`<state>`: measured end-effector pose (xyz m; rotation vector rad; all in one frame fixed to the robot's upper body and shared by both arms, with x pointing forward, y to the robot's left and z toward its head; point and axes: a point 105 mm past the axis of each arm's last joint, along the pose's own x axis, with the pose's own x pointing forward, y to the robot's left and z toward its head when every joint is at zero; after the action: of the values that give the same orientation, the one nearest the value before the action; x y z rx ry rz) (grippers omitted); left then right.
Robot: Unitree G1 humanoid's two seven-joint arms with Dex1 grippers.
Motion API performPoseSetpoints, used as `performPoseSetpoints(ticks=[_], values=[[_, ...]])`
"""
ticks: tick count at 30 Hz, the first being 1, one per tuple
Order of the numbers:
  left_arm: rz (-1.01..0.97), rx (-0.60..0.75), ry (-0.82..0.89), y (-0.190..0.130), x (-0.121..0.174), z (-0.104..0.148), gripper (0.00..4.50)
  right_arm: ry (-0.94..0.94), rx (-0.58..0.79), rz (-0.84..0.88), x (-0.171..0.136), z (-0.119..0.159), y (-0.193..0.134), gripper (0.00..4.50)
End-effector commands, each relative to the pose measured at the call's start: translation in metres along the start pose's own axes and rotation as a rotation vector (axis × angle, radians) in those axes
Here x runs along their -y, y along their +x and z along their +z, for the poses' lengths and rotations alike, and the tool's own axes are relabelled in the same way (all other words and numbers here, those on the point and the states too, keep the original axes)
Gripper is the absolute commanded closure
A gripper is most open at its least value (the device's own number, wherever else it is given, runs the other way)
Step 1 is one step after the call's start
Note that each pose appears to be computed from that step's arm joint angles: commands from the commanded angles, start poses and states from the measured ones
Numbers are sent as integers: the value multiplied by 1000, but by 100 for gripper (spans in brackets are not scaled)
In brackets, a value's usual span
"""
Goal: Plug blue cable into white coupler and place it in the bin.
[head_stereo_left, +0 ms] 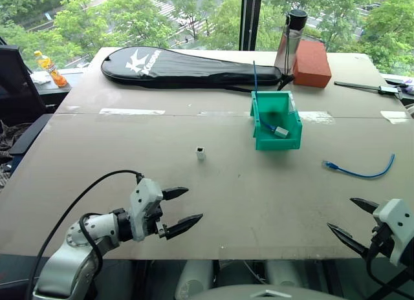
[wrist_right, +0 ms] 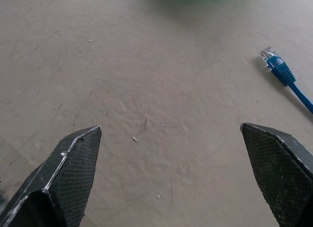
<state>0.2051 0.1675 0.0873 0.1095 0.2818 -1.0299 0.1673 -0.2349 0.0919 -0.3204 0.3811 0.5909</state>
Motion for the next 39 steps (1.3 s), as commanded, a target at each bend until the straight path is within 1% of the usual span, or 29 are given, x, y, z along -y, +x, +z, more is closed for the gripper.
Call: performPoseSetpoints(ticks=[1,3,4,6,9,11,14,17,20,22,27,33,35,38,39], values=[[-29,34,46,3,1,11,4,-38,31,-33,6,8,-1,0],[-43,49,85,9,-1,16,4,-69,29,-66,17,15,4,0],[-53,63,97,11,0,19,4,-87,-17,-84,22,15,5,0],[-77,91,104,13,1,26,4,-118,-55,-132,34,22,8,0],[-143,111,128,16,9,36,4,-107,-75,-25,36,34,15,0],[-212,114,180,19,18,45,4,-122,-165,24,49,38,20,0],[-262,131,233,24,25,56,4,-153,-240,73,69,49,31,0],[-285,140,259,29,28,62,4,-166,-298,73,92,58,45,0],[-297,154,269,33,29,69,0,-208,-331,77,111,65,62,80],[-295,161,261,34,29,72,0,-215,-352,110,113,65,71,174],[-290,158,262,33,31,73,0,-233,-397,153,119,62,84,174],[-290,155,264,31,33,73,0,-243,-455,191,122,57,90,174],[-295,154,268,32,33,73,0,-234,-477,201,122,52,93,174],[-299,154,269,32,32,73,0,-231,-494,200,123,44,97,249],[-299,154,269,32,32,73,0,-226,-493,199,123,43,98,294]])
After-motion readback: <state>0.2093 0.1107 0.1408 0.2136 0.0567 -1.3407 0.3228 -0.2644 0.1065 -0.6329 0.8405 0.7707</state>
